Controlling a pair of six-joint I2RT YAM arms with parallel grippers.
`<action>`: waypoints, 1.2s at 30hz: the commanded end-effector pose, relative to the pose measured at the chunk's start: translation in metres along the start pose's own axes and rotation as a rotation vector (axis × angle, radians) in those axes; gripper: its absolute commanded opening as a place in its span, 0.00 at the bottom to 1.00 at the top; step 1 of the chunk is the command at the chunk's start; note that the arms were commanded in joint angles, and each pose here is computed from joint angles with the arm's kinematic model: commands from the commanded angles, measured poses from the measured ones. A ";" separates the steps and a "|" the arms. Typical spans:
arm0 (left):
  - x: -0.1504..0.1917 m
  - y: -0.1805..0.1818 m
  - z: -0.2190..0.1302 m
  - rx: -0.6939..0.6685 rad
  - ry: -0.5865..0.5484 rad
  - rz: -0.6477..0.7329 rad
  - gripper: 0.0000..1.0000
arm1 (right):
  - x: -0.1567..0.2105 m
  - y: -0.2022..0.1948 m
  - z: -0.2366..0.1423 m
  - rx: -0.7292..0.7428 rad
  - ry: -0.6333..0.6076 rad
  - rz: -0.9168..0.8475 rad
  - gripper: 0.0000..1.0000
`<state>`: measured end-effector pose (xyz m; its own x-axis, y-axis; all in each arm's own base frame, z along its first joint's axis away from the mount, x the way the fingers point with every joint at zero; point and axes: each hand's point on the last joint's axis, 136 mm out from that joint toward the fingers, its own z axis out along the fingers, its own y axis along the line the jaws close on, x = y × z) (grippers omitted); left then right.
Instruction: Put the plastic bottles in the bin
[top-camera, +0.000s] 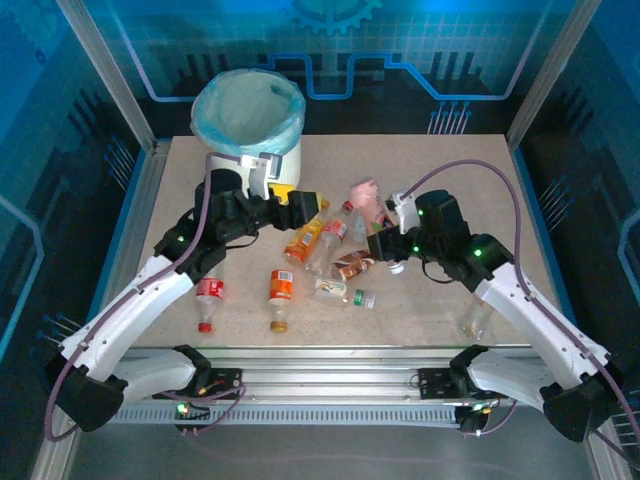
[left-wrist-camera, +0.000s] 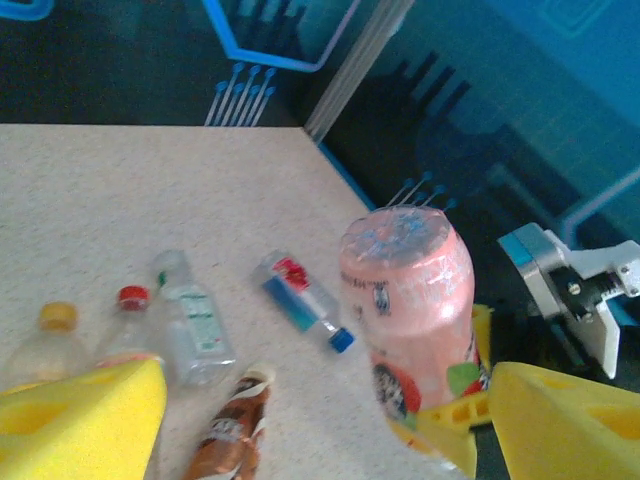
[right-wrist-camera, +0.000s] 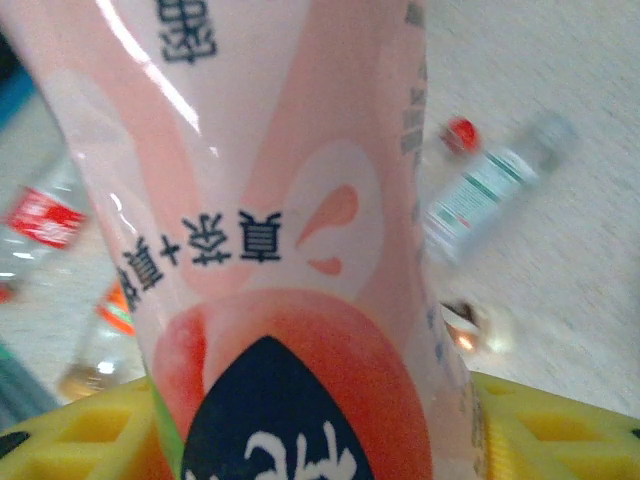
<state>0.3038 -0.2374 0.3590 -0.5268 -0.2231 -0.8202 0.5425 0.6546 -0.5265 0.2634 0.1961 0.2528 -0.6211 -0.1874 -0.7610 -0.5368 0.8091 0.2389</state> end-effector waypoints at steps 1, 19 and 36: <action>-0.010 -0.033 0.001 0.182 -0.034 -0.033 0.86 | -0.039 0.054 -0.011 -0.217 -0.151 -0.120 0.61; 0.010 -0.040 -0.004 0.250 0.020 -0.017 0.51 | -0.053 0.114 0.005 -0.340 -0.199 -0.248 0.64; -0.117 0.013 -0.049 -0.273 -0.275 0.191 0.50 | -0.066 0.089 0.001 -0.153 -0.222 -0.233 0.91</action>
<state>0.3233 -0.2005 0.4283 -0.3430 -0.2602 -0.9026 0.4919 0.7688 -0.4086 0.2534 0.2855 0.3084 -0.3752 -0.2374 -0.8960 -0.7650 0.6252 0.1547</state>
